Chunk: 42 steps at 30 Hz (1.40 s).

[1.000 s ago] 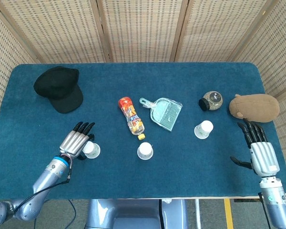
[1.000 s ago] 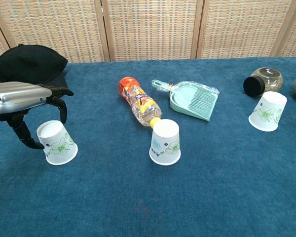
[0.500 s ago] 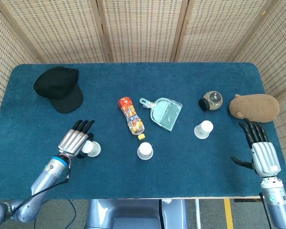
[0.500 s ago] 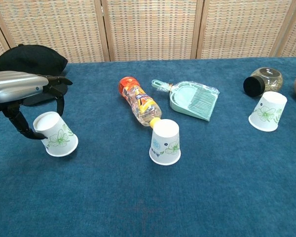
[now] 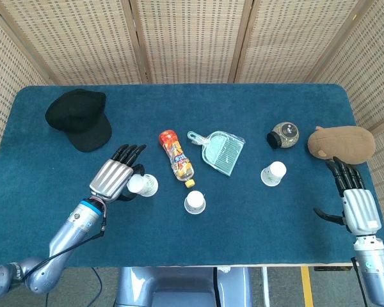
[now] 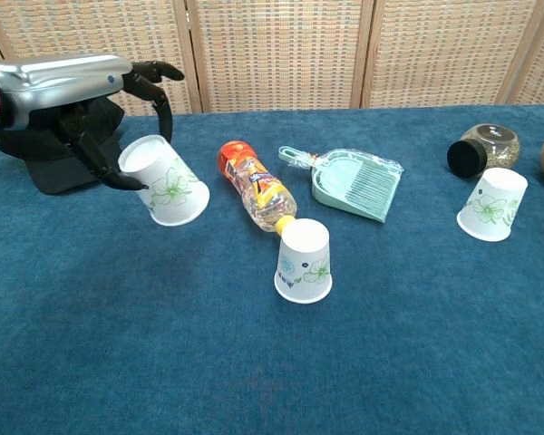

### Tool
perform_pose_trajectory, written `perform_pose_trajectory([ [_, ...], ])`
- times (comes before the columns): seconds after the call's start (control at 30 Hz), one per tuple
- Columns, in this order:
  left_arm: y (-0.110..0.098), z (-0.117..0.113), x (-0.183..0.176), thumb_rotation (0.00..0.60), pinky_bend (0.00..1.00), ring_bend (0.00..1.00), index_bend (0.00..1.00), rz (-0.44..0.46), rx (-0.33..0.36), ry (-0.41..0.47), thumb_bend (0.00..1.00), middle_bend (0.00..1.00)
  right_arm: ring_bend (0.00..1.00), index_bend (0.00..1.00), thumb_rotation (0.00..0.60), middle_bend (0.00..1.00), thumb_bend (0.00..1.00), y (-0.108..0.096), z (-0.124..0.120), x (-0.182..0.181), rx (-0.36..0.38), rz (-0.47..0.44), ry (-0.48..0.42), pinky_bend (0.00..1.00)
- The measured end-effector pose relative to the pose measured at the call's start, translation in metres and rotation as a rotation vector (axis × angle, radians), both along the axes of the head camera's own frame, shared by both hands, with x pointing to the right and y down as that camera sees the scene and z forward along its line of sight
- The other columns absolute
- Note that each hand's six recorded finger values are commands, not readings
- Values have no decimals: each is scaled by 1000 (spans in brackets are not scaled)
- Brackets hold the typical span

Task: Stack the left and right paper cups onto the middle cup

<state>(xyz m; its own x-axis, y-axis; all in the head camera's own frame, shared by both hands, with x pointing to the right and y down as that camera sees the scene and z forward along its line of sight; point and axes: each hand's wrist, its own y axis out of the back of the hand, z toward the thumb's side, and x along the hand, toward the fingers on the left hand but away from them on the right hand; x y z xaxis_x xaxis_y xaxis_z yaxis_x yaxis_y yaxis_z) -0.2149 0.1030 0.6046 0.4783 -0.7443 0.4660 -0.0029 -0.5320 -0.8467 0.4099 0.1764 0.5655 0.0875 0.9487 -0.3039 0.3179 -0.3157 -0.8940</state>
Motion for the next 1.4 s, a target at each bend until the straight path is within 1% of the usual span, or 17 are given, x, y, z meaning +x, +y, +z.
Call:
perform_pose_trajectory([
  [0.3,-3,8,49,600,42,0,436,33,6,116,210,0,0,0,600,0,39,-5,3,11,-9,38,-7,0],
  [0.53,2,12,77,600,42,0,436,52,-18,197,206,0,0,0,600,0,38,-6,2,15,-8,51,-8,0],
  [0.67,6,14,86,600,42,0,436,63,-46,218,202,0,0,0,600,0,39,-6,1,16,-3,55,-10,0],
  [0.87,10,17,94,600,41,0,424,78,-74,220,192,0,0,0,600,0,38,-7,0,19,-1,65,-11,0],
  [0.9,11,17,96,600,39,0,407,79,-77,222,174,0,0,0,600,0,39,-7,0,20,-2,66,-11,0],
  [0.97,12,18,100,600,34,0,343,83,-82,225,102,0,0,0,600,0,39,-7,0,20,-3,67,-10,0],
  [1.0,13,18,100,600,31,0,301,86,-83,222,58,0,0,0,600,0,38,-7,0,21,-3,68,-10,0],
  [1.03,14,20,101,600,27,0,263,90,-84,216,35,0,0,0,600,0,39,-7,0,21,-4,70,-11,0],
  [1.13,15,23,103,600,13,0,166,99,-84,189,29,0,0,0,600,0,38,-7,0,22,-4,71,-10,0],
  [1.2,15,25,103,600,11,0,139,96,-87,175,29,0,0,0,600,0,38,-7,-1,22,-4,72,-12,0],
  [1.3,15,26,102,600,11,0,139,77,-86,165,29,0,0,0,600,0,38,-7,-2,23,-2,72,-13,0],
  [1.4,12,22,96,600,11,0,138,50,-69,167,29,0,0,0,600,0,38,-7,-2,22,-3,69,-16,0],
])
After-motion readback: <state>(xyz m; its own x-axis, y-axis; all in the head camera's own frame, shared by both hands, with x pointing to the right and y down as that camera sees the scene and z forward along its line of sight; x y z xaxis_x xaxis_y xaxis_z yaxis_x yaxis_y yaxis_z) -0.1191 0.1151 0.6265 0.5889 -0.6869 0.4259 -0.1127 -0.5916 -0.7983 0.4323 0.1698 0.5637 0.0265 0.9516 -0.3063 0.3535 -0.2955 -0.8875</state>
